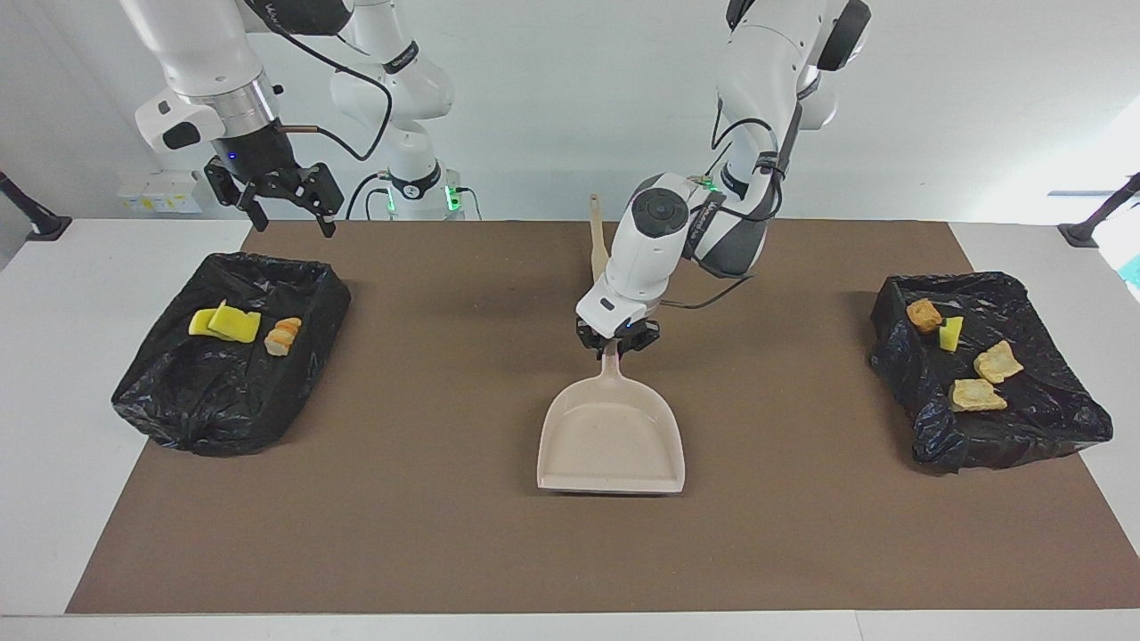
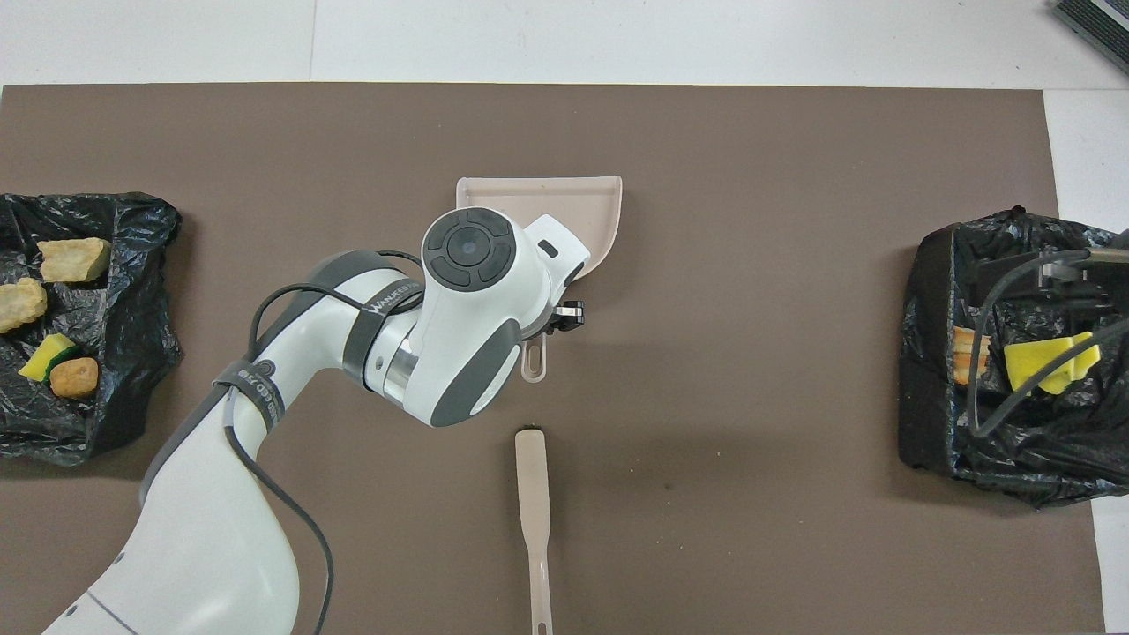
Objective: Sweep and dump trash in bin
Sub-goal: 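Bring the dustpan back and set it on the table with the left gripper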
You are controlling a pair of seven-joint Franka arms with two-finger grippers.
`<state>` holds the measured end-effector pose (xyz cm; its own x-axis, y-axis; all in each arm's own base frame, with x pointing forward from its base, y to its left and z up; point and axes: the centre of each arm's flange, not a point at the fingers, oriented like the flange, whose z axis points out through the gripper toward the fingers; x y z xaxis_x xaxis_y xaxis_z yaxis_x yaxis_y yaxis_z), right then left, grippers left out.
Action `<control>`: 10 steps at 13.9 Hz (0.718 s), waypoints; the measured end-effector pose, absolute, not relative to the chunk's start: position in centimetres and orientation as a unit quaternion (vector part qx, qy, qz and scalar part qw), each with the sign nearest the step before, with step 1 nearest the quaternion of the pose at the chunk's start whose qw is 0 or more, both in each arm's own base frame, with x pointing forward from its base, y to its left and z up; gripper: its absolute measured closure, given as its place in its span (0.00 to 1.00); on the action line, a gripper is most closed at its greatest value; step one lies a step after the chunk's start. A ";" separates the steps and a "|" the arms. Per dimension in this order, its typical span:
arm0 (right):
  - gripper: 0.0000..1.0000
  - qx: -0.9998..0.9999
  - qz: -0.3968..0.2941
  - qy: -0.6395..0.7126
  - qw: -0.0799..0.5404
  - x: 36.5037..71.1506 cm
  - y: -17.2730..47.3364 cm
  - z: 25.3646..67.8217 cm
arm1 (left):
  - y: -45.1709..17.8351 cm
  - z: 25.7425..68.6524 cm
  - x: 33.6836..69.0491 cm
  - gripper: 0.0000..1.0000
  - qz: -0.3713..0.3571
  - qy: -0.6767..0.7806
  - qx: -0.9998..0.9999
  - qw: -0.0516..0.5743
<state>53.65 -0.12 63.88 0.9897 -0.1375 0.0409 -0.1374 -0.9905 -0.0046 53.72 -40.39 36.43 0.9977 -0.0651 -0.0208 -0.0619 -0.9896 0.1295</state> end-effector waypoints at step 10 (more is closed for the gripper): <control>0.00 -0.997 -0.021 0.069 0.001 53.7 -0.1 63.9 | -40.5 35.4 54.1 0.69 -0.003 -0.020 0.997 0.068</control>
